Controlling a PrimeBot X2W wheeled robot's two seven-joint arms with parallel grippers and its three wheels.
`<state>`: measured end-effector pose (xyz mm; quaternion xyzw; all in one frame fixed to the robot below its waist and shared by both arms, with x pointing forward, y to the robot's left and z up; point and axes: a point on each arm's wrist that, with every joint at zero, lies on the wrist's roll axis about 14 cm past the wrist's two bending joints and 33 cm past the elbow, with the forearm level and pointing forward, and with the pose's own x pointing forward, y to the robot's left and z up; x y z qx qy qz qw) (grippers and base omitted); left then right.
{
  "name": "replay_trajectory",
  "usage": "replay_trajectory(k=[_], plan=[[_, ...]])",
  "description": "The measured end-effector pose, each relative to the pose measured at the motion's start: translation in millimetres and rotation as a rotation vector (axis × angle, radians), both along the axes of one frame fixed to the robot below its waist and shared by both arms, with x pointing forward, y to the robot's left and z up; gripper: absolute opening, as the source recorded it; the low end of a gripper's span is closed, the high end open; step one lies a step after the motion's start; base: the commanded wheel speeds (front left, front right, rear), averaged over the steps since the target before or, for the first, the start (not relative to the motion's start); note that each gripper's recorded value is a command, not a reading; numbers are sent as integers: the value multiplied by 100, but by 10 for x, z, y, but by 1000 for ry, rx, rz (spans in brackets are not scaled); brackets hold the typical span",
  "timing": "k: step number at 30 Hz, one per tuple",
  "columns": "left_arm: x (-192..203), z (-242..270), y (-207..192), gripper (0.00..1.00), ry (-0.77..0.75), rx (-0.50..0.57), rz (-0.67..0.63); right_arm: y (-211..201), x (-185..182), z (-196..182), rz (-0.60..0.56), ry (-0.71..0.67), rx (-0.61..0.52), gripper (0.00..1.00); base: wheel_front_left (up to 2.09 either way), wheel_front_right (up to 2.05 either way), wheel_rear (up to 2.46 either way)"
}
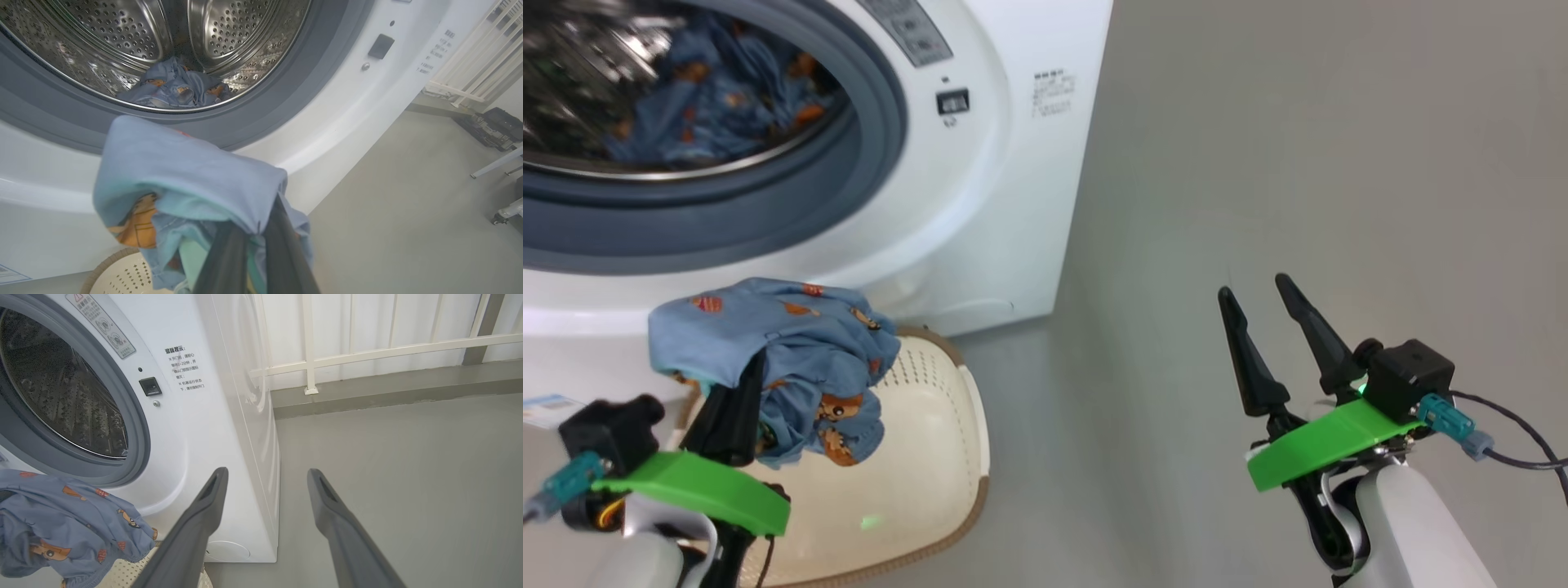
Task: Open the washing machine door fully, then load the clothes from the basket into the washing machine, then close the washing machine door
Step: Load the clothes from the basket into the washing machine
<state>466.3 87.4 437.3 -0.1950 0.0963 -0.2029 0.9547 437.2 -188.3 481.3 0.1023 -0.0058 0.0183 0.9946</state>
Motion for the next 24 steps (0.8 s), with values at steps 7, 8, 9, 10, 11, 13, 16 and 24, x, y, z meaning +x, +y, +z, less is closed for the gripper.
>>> replay_trajectory(k=[7,8,9,10,11,13,16,24], plan=[[-150,501,161,0,-155,30,89,25,-93,219,18,-52,-14,100,0,0,0],[-178,565,171,0,-172,27,98,30,-109,247,20,-59,-15,100,0,0,0],[-207,624,174,0,-189,25,104,35,-133,263,23,-63,-16,100,0,0,0],[-235,681,175,0,-208,29,109,35,-159,267,24,-63,-17,100,0,0,0],[-260,741,183,0,-226,30,116,34,-183,270,26,-63,-19,100,0,0,0],[-277,804,201,0,-244,28,127,33,-203,275,27,-64,-20,100,0,0,0],[-326,981,265,0,-301,38,155,57,-226,336,37,-80,-23,100,0,0,0],[-489,1099,356,0,-340,38,195,101,-281,420,54,-102,-22,100,0,0,0]])
